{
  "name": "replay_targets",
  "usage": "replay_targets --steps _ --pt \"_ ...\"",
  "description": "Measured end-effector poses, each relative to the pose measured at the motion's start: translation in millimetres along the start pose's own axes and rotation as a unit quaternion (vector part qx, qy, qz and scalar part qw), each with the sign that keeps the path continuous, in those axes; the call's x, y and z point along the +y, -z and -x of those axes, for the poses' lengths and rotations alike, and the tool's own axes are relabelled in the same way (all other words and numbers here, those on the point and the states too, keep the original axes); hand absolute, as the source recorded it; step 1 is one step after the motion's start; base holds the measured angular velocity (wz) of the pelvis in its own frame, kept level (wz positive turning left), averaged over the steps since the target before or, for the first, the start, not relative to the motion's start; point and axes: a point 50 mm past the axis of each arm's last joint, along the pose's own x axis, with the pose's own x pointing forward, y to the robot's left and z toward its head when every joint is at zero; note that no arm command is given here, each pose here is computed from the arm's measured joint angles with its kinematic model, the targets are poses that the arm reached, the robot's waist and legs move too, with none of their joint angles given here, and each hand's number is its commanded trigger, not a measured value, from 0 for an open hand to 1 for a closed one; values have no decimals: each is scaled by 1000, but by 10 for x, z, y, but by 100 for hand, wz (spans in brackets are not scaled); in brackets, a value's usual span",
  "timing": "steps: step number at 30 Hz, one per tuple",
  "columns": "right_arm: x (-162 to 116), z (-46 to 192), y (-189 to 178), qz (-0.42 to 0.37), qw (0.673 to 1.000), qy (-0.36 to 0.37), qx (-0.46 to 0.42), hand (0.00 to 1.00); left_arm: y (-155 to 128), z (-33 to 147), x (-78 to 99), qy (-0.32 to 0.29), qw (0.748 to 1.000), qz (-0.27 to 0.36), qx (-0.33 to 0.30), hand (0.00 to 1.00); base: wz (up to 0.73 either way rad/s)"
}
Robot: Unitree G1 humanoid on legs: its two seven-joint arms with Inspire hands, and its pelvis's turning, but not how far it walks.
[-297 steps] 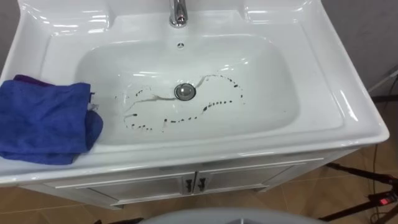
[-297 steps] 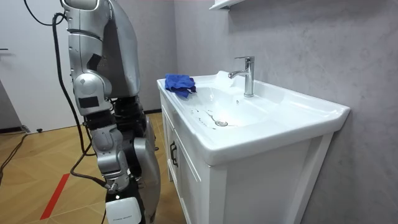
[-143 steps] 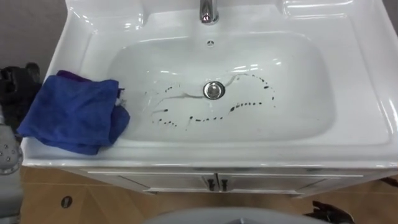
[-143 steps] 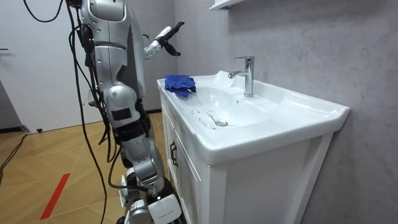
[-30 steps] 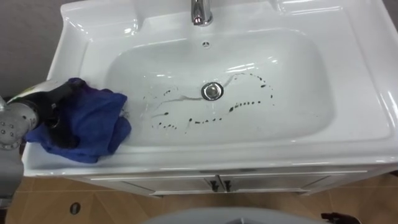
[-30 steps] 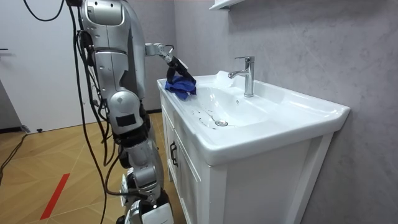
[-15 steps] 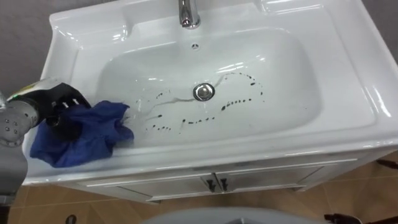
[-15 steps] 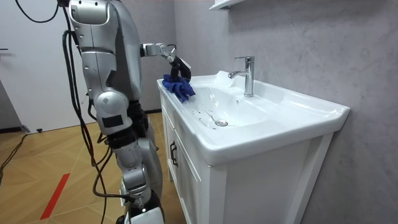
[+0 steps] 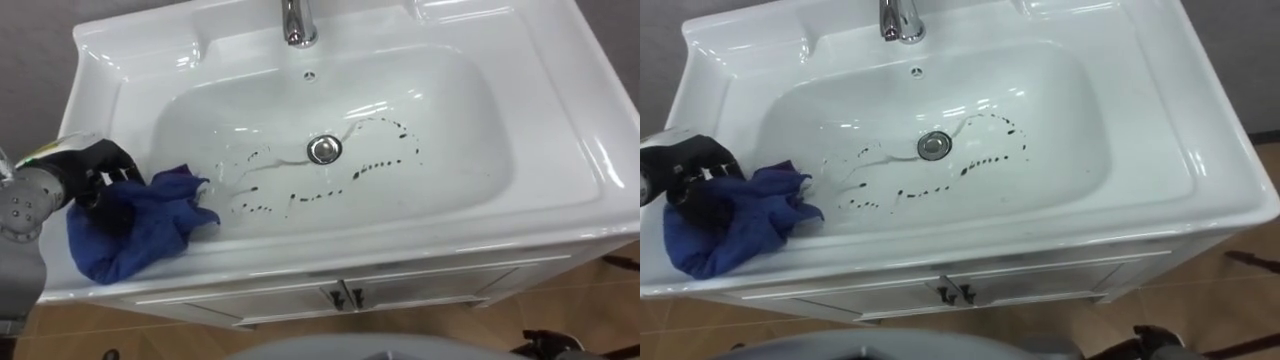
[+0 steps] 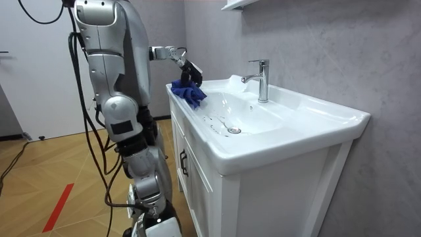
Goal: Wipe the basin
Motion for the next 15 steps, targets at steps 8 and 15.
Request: replay_targets --steps 8,15 --pt "0 0 29 26 1000 2 1 0 -81 26 -85 -36 998 -50 4 100 -1" --pt "9 1 27 31 999 2 -6 0 -279 61 -121 -73 989 -129 0 100 1"
